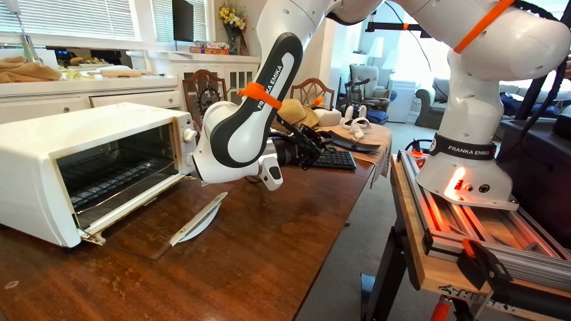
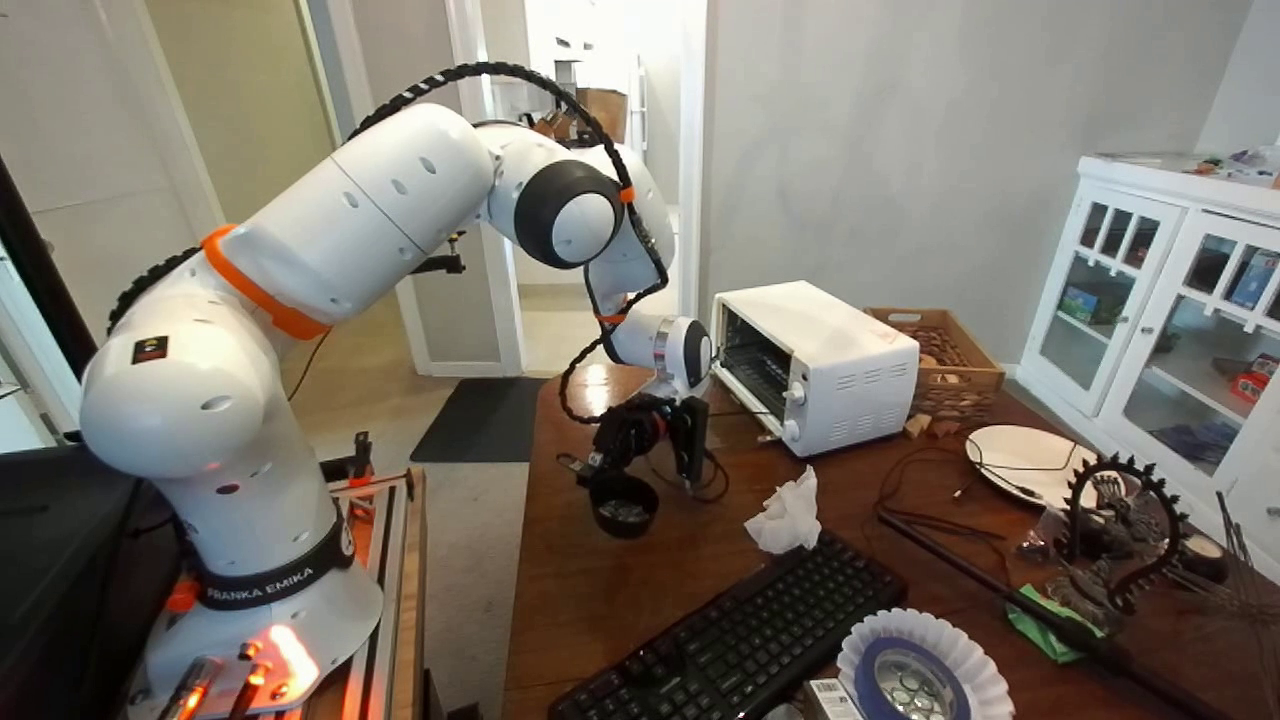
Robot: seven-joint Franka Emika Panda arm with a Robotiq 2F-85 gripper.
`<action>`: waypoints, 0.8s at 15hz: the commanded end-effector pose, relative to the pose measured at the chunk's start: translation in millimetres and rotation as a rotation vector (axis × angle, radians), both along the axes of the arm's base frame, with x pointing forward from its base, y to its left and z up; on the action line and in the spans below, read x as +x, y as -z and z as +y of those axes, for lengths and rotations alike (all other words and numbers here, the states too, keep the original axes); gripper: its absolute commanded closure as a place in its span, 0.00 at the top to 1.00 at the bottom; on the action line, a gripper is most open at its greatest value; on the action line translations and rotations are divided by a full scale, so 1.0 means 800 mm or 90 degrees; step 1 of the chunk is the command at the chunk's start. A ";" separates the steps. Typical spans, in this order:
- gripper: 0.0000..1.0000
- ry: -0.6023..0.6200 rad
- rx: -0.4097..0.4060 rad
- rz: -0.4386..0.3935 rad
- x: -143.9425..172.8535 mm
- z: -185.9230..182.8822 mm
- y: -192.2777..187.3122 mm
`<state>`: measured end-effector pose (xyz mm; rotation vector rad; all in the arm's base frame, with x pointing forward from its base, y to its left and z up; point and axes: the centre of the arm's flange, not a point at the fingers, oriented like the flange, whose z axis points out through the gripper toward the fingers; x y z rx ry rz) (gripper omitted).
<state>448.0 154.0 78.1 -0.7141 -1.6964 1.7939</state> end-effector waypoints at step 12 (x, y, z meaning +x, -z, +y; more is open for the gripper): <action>0.02 -0.009 -0.007 -0.008 0.001 0.000 0.002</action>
